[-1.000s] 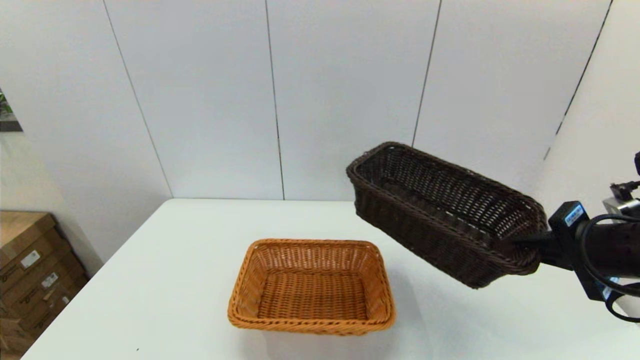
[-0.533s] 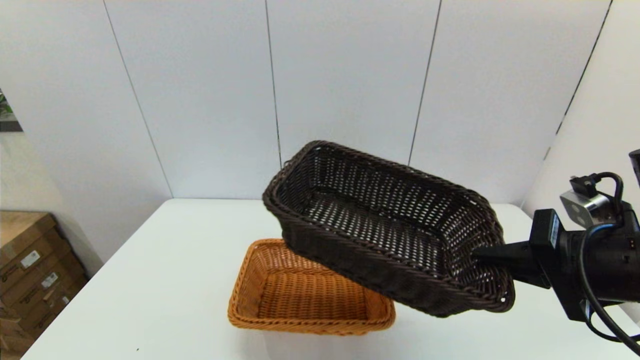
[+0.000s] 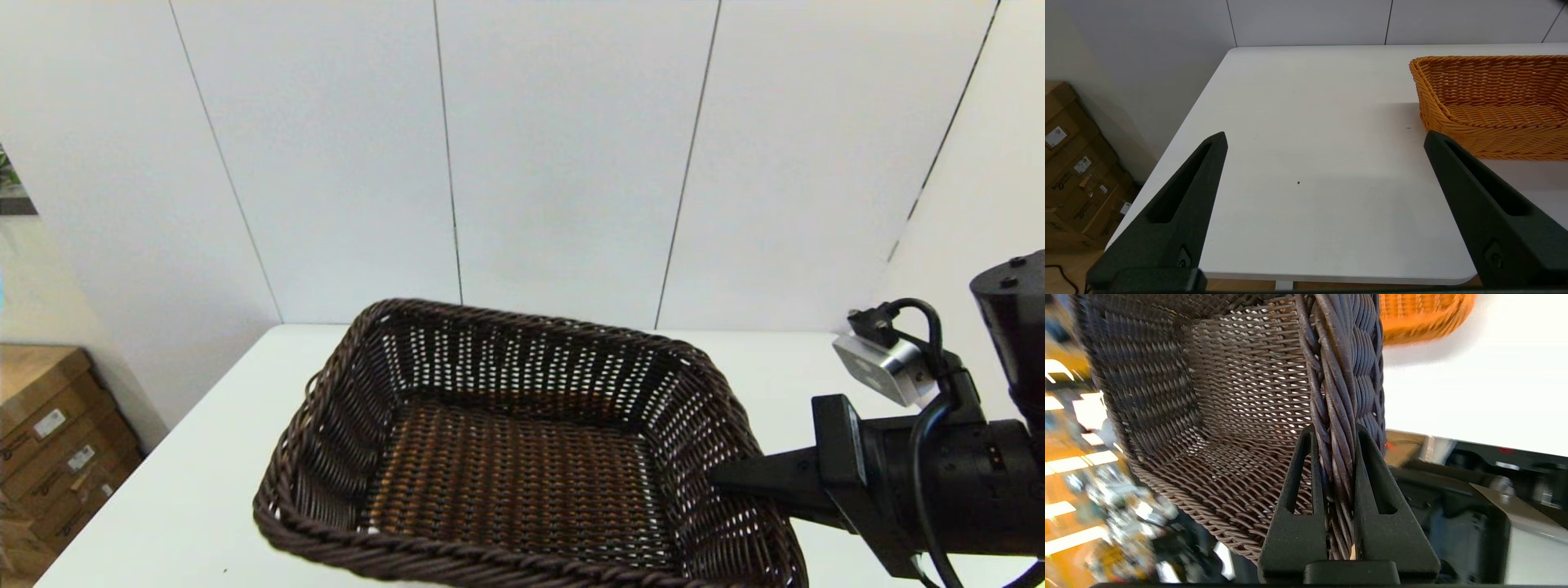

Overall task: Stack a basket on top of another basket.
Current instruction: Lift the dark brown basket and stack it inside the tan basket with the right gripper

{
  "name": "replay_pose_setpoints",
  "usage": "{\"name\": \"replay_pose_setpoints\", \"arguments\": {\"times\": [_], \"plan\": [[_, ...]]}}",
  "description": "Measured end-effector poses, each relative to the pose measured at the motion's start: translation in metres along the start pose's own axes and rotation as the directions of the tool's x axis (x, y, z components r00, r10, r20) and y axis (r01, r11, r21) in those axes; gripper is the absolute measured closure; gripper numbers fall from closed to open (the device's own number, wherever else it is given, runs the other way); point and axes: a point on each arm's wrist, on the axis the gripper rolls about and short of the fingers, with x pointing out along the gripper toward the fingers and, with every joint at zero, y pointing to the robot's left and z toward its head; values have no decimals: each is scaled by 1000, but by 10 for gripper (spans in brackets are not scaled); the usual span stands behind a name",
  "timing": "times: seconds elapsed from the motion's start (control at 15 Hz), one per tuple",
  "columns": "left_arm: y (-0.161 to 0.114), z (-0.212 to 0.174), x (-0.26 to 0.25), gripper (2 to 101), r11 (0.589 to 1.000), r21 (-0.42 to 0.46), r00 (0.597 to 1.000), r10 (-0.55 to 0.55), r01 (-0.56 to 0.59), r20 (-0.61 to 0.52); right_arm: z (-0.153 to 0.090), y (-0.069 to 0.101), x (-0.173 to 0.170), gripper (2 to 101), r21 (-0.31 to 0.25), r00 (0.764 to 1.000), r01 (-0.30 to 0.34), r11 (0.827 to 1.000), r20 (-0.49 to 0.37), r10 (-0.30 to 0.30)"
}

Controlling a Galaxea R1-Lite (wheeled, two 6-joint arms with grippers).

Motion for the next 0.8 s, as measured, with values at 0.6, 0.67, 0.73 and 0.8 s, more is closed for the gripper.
{"name": "replay_pose_setpoints", "arguments": {"times": [0.6, 0.67, 0.73, 0.8], "plan": [[0, 0, 0, 54, 1000, 0, 1000, 0, 0, 0, 15, 15, 41, 888, -45, 997, 48, 998, -50, -50], [0, 0, 0, 54, 1000, 0, 1000, 0, 0, 0, 17, 16, 46, 888, -44, 997, 56, 997, -53, -58], [0, 0, 0, 54, 1000, 0, 1000, 0, 0, 0, 19, 17, 51, 888, -42, 996, 65, 997, -58, -68], [0, 0, 0, 54, 1000, 0, 1000, 0, 0, 0, 21, 18, 56, 888, -39, 995, 72, 997, -59, -74]]}}
